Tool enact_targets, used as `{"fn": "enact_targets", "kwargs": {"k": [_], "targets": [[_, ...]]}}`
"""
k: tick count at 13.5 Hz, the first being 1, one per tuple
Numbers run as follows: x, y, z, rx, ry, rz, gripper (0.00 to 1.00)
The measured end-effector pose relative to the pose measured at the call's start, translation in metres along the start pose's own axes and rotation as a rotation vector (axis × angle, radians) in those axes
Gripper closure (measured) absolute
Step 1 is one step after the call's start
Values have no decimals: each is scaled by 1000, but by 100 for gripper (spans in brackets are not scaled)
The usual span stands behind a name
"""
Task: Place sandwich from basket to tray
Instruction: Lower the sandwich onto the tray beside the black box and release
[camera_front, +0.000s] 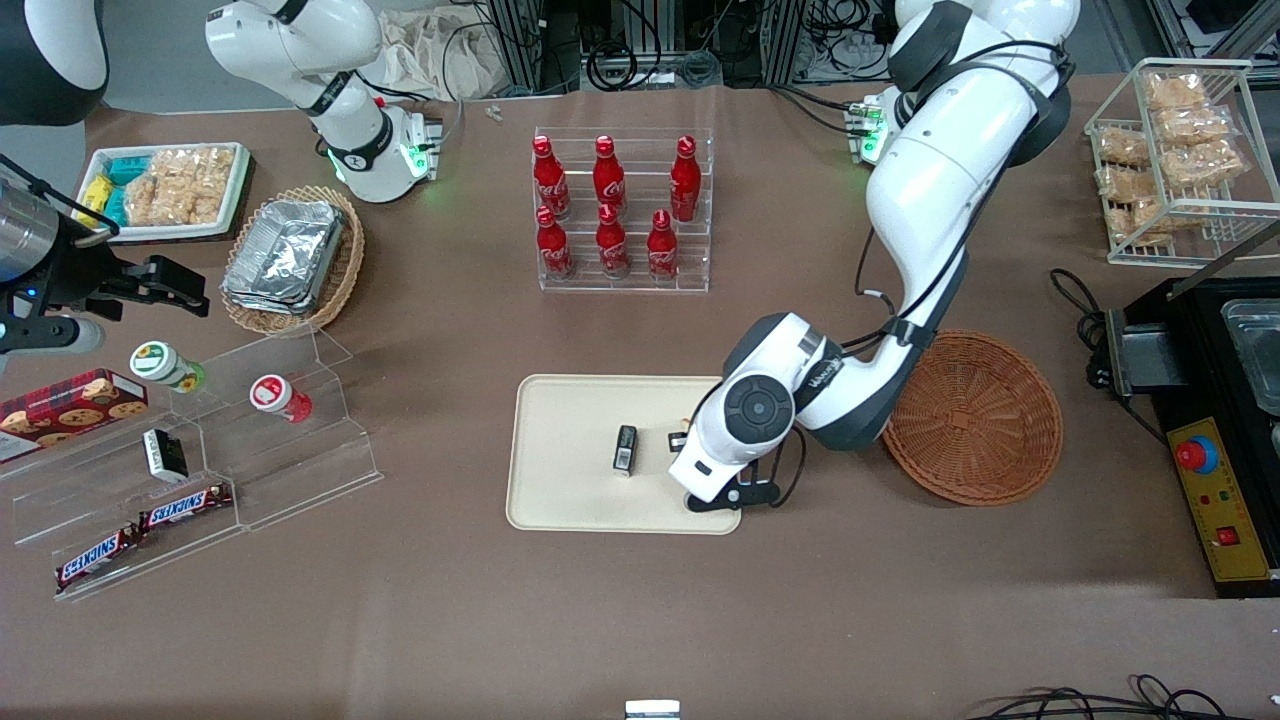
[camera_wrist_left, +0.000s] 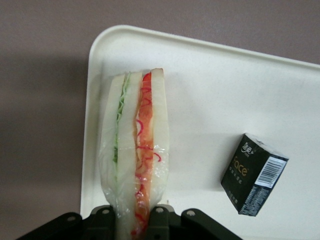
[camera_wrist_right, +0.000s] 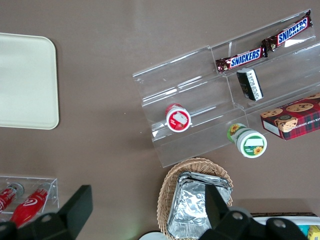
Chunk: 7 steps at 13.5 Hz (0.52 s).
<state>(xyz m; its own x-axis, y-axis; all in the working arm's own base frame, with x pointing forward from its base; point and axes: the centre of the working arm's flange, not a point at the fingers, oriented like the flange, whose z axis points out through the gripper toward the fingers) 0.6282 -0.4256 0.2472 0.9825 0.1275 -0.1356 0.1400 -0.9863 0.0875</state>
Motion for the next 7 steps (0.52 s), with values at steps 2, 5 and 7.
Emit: {"fn": "enact_targets", "kwargs": {"k": [2, 5, 7], "targets": [[0, 0, 6, 1, -4, -1, 83], [3, -1, 5, -1, 0, -7, 56], [5, -3, 3, -3, 3, -17, 37]]}}
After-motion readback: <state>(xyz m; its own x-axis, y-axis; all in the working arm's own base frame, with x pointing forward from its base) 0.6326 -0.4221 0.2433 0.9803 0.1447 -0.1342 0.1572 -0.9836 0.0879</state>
